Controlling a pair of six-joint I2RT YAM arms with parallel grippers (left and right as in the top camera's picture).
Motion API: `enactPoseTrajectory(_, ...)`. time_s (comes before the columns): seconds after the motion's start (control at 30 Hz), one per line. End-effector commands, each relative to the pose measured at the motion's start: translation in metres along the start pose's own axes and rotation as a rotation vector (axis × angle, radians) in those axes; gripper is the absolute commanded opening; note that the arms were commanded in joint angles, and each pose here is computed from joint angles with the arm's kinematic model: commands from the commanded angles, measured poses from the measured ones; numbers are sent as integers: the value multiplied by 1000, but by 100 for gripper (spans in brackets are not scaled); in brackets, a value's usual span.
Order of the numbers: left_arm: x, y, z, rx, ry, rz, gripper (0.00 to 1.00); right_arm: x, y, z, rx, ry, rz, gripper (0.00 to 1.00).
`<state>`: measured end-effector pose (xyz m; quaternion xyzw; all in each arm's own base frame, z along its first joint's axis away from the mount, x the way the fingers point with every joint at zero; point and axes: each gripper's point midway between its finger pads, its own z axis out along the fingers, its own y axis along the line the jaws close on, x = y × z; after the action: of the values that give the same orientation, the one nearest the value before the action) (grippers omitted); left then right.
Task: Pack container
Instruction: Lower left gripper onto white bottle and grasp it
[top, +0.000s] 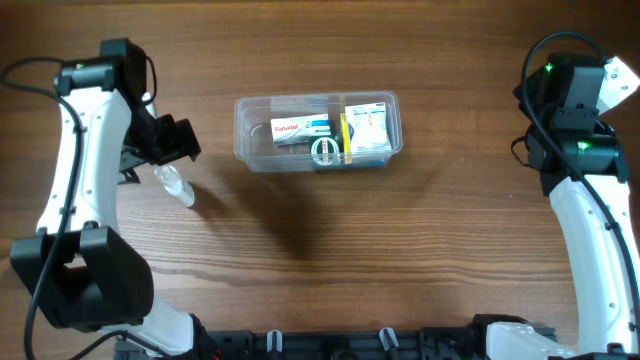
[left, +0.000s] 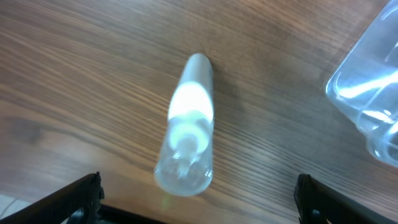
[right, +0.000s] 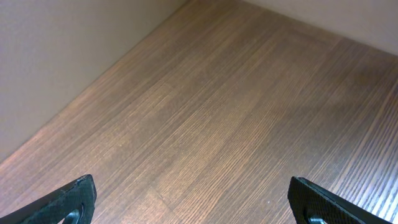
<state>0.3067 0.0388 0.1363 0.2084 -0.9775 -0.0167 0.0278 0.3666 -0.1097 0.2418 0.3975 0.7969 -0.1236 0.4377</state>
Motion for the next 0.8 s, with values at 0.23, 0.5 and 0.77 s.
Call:
enactPoseTrajectory(0.23,10,-7,36,44,54,-16,96,2,-1,3,11,1,4,100)
enactPoseTrajectory(0.5,4,-12,60,66,20,-32,78,2,-1,3,11,1,4,100)
enactPoseTrajectory(0.77,-7,-15,60,80,-26,-32,47,2,-1,3,11,1,4,100)
